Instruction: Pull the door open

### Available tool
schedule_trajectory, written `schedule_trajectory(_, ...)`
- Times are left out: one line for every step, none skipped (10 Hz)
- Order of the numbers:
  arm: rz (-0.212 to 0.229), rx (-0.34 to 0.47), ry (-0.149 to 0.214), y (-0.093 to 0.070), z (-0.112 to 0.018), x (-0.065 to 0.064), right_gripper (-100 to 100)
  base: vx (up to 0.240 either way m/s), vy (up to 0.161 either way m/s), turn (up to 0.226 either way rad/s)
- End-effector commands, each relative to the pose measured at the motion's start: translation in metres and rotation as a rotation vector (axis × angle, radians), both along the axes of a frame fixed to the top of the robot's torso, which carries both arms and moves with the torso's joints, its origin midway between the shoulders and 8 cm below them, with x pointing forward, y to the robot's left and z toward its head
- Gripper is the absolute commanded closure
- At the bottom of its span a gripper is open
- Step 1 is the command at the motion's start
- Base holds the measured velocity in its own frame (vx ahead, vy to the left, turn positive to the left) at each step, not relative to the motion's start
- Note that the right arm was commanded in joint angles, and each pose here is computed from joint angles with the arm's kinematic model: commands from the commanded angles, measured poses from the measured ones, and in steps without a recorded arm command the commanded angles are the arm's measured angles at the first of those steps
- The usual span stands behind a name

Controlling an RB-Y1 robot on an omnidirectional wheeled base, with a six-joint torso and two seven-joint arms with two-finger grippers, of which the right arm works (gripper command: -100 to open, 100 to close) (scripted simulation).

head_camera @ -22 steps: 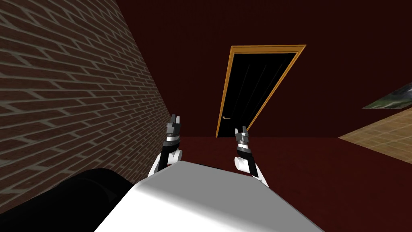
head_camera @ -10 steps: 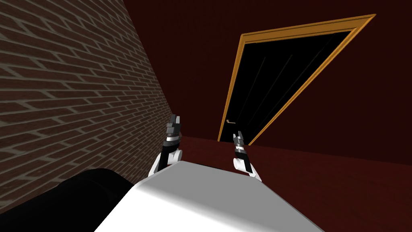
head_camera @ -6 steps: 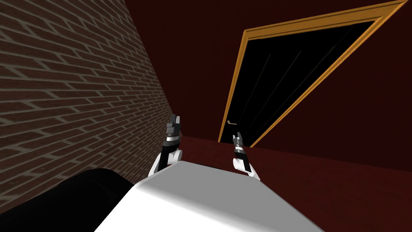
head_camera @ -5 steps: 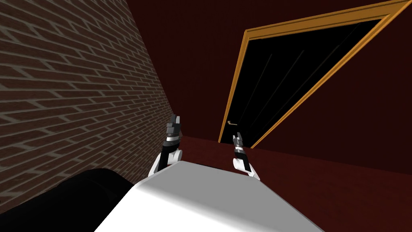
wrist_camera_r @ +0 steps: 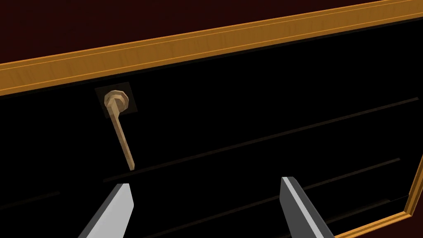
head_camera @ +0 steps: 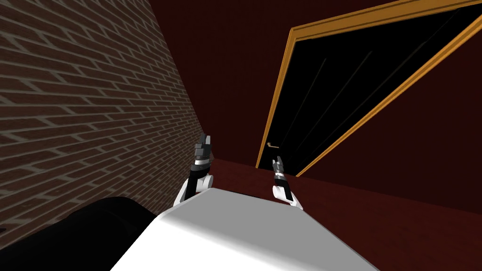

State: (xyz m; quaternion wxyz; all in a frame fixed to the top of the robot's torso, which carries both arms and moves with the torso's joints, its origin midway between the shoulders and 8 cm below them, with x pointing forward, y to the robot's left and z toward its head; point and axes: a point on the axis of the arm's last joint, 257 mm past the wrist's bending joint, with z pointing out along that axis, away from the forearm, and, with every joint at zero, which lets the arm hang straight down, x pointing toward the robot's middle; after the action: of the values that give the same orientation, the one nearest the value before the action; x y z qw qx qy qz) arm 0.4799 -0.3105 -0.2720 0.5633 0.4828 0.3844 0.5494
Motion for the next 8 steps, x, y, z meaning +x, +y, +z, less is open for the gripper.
schedule_trajectory(-0.007,-0.003,0.02,-0.003,-0.01,0.001,-100,0.052,-0.04,0.059)
schedule_trajectory(-0.013,-0.005,0.034,-0.006,-0.018,0.001,-100,0.06,-0.058,0.091)
schedule_trajectory(-0.018,-0.007,0.044,-0.009,-0.023,0.002,-100,0.077,-0.069,0.112)
schedule_trajectory(-0.024,-0.01,0.056,-0.011,-0.03,0.002,-100,0.07,-0.074,0.106)
schedule_trajectory(-0.03,-0.013,0.074,-0.014,-0.039,0.001,-100,0.077,-0.083,0.092)
schedule_trajectory(-0.036,-0.015,0.087,-0.017,-0.045,0.001,-100,0.082,-0.085,0.086)
schedule_trajectory(-0.041,-0.018,0.1,-0.02,-0.052,0.001,-100,0.078,-0.079,0.091)
schedule_trajectory(-0.048,-0.02,0.114,-0.022,-0.058,0.0,-100,0.07,-0.057,0.083)
